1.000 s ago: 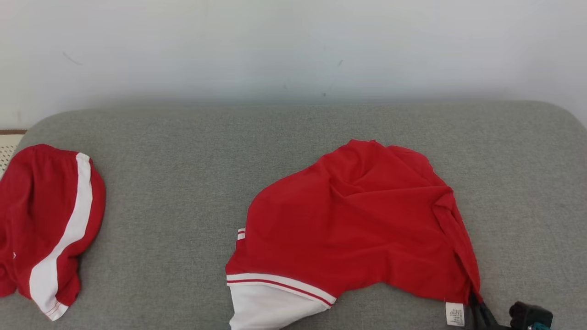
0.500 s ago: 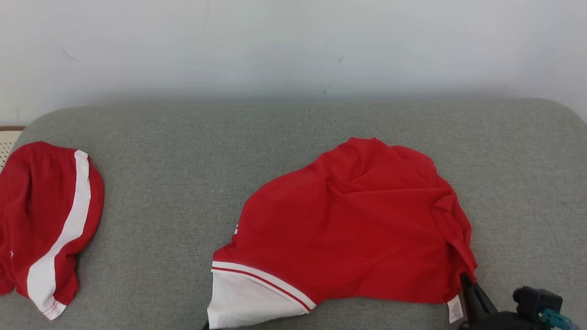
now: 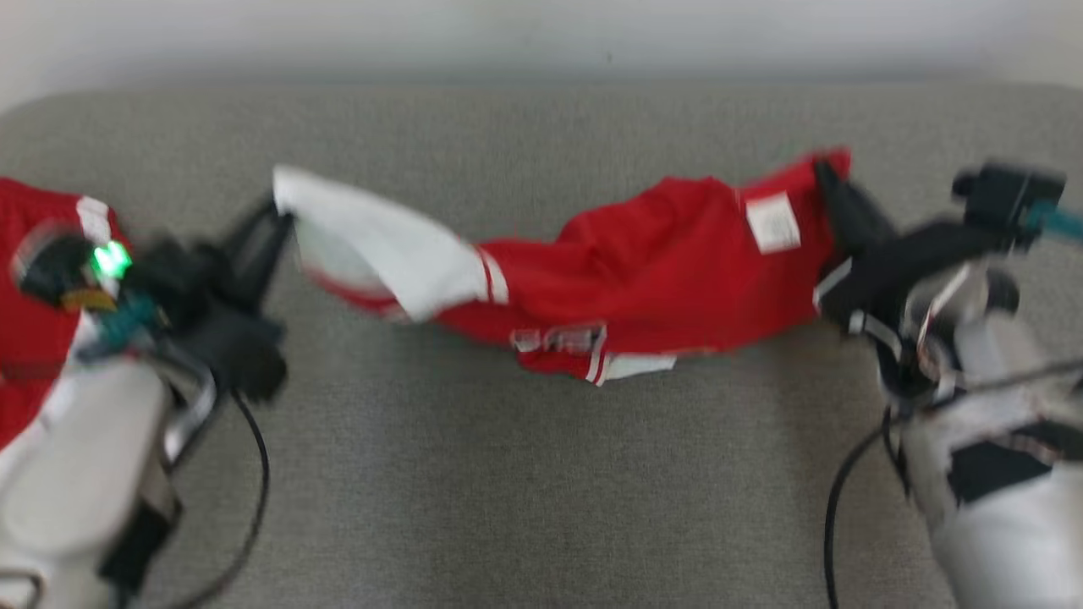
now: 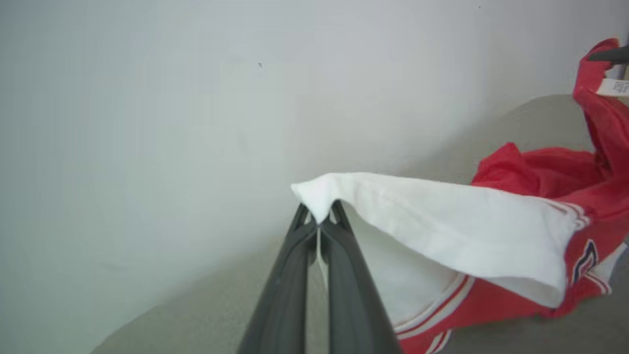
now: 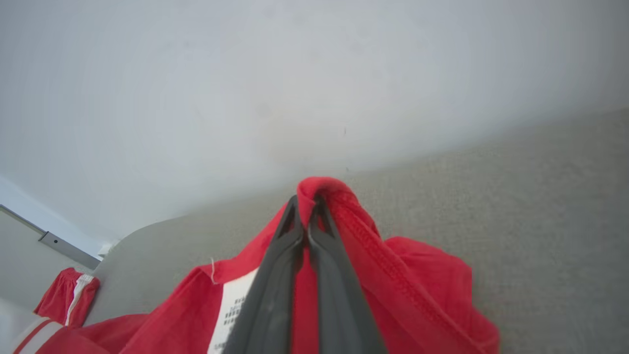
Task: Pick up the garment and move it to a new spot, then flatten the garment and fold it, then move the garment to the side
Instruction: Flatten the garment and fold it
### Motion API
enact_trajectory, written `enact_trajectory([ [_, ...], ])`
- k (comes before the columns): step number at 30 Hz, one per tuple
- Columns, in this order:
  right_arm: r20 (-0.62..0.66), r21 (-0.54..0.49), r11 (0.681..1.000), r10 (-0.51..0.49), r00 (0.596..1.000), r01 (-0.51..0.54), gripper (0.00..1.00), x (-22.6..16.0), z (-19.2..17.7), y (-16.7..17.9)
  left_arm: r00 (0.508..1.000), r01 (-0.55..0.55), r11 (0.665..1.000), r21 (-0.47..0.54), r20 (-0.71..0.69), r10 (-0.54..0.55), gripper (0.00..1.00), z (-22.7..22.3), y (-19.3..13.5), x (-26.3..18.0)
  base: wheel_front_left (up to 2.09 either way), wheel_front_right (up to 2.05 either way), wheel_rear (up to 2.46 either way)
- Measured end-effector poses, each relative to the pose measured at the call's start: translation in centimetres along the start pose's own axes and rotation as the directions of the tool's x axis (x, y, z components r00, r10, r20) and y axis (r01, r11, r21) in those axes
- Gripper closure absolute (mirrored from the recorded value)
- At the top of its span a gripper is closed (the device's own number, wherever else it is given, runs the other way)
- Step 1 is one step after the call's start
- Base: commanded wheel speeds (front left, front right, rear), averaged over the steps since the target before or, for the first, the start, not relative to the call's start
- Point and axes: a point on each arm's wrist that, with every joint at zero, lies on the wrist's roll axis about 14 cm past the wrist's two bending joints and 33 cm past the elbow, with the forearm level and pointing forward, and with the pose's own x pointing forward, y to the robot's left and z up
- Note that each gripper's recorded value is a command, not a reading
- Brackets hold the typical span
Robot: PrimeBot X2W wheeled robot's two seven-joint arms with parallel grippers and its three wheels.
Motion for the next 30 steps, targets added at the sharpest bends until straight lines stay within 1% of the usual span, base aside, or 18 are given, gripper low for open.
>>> enact_trajectory([
  [2,0.018,0.011,1.0,-0.006,1.0,0.006,1.0,2.6,2.1,-0.8,0.999,0.007,1.0,0.019,0.033,-0.008,1.0,1.4,1.7,2.8,0.0,0.0,0.0],
  [3,0.028,0.041,0.999,-0.013,1.0,0.011,1.0,4.0,3.2,-1.3,0.999,0.012,1.0,0.023,0.053,-0.013,1.0,2.0,2.3,4.1,0.0,0.0,0.0],
  [5,0.043,0.081,0.997,-0.021,0.999,0.018,1.0,6.4,5.1,-2.0,0.998,0.021,0.997,0.076,0.055,-0.025,1.0,2.8,3.8,6.4,0.0,0.0,0.0],
  [8,0.12,0.144,0.989,-0.034,0.992,0.016,1.0,9.8,9.6,-2.8,0.996,-0.007,0.996,0.088,0.089,0.0,1.0,4.4,6.6,9.8,0.0,0.0,0.0],
  [9,0.144,0.145,0.989,-0.035,0.989,0.014,1.0,10.8,11.0,-2.9,0.995,-0.02,0.997,0.08,0.102,0.012,1.0,4.9,7.5,10.8,0.0,0.0,0.0],
  [11,0.191,0.147,0.989,-0.042,0.981,0.013,1.0,12.4,13.3,-3.2,0.993,-0.044,0.994,0.1,0.115,0.033,1.0,5.7,9.2,12.6,0.0,0.0,0.0],
  [13,0.223,0.146,0.989,-0.055,0.973,0.022,1.0,13.7,14.9,-3.5,0.99,-0.068,0.991,0.117,0.128,0.053,1.0,6.5,10.7,14.1,0.0,0.0,0.0],
  [14,0.245,0.168,0.986,-0.066,0.967,0.025,1.0,14.3,15.6,-3.7,0.989,-0.08,0.989,0.121,0.134,0.063,1.0,6.8,11.3,14.7,0.0,0.0,0.0],
  [17,0.288,0.197,0.979,-0.102,0.952,0.046,1.0,15.0,17.7,-4.4,0.986,-0.095,0.984,0.153,0.148,0.072,1.0,8.0,12.2,16.4,0.0,0.0,0.0],
  [19,0.335,0.183,0.981,-0.122,0.934,0.063,1.0,14.8,20.0,-4.6,0.982,-0.102,0.981,0.164,0.177,0.072,1.0,9.7,12.3,17.1,0.0,0.0,0.0],
  [22,0.406,0.15,0.986,-0.129,0.905,0.073,1.0,14.0,23.6,-4.0,0.966,-0.129,0.974,0.186,0.247,0.081,1.0,13.8,13.0,17.7,0.0,0.0,0.0],
  [26,0.496,0.096,0.994,-0.097,0.863,0.056,1.0,13.4,27.2,-2.2,0.918,-0.179,0.966,0.187,0.384,0.096,1.0,19.3,14.2,17.7,0.0,0.0,0.0],
  [27,0.508,0.088,0.995,-0.089,0.857,0.052,1.0,13.5,27.6,-1.9,0.911,-0.177,0.968,0.18,0.401,0.092,1.0,19.7,14.0,17.9,0.0,0.0,0.0],
  [28,0.495,0.057,0.997,-0.079,0.865,0.058,1.0,14.1,26.8,-1.8,0.919,-0.163,0.967,0.195,0.386,0.077,1.0,18.4,13.5,18.5,0.0,0.0,0.0],
  [30,0.456,0.033,0.997,-0.077,0.887,0.07,1.0,15.2,25.0,-2.1,0.931,-0.154,0.969,0.192,0.357,0.077,1.0,16.4,13.5,19.0,0.0,0.0,0.0],
])
